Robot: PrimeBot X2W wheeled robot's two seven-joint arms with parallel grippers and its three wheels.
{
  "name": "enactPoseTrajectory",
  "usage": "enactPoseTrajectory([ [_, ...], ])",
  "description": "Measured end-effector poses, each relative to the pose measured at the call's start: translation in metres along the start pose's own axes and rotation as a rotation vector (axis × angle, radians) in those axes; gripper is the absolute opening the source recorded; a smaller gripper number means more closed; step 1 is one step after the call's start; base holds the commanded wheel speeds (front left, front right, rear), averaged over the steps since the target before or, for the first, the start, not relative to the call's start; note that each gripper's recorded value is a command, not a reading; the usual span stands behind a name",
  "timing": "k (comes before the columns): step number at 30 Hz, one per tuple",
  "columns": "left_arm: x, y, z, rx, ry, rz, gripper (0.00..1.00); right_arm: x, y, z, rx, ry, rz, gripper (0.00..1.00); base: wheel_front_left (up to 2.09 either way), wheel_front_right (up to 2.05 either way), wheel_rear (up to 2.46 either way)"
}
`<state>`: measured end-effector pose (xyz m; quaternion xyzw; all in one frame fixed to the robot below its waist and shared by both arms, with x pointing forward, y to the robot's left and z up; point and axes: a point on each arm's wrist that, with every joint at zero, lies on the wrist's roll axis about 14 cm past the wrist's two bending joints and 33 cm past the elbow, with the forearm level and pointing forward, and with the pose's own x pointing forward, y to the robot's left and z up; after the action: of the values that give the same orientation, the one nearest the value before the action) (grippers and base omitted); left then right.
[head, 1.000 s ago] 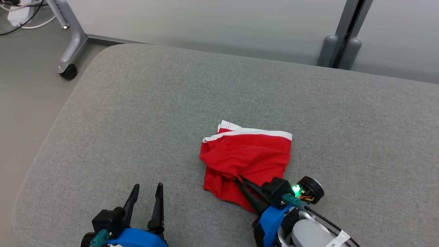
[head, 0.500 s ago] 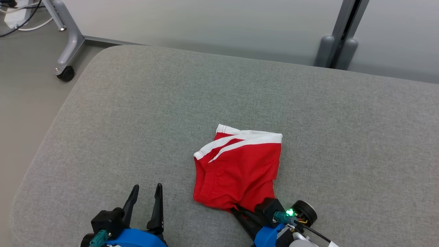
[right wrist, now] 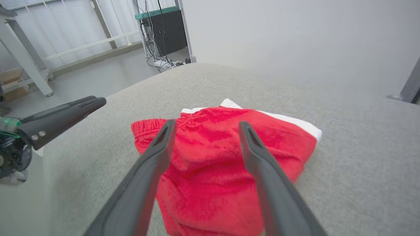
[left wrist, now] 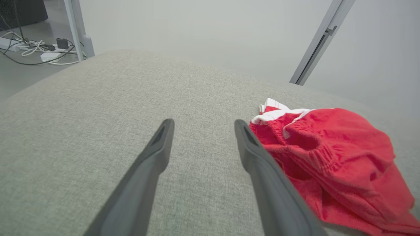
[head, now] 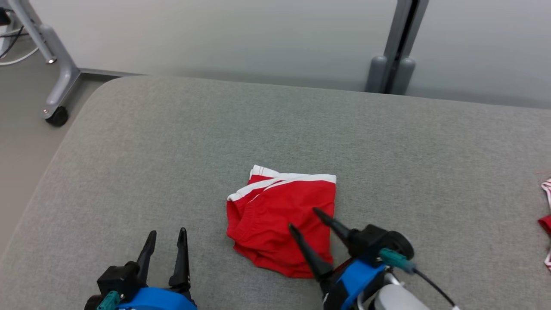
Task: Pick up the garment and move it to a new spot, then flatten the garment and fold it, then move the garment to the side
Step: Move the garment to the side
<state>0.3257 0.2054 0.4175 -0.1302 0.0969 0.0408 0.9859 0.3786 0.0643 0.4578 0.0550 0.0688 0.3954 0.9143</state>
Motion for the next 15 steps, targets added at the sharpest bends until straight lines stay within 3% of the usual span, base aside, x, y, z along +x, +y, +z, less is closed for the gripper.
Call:
enactPoseTrajectory([
  [6,0.009,-0.008,0.017,0.06,-0.047,-0.04,1.0,-0.038,-0.058,0.029,0.011,-0.122,-0.232,1.0,0.0,0.0,0.0],
  [15,0.012,-0.027,0.021,0.131,-0.063,-0.107,1.0,-0.109,-0.116,0.022,0.058,-0.144,-0.51,1.0,0.0,0.0,0.0],
])
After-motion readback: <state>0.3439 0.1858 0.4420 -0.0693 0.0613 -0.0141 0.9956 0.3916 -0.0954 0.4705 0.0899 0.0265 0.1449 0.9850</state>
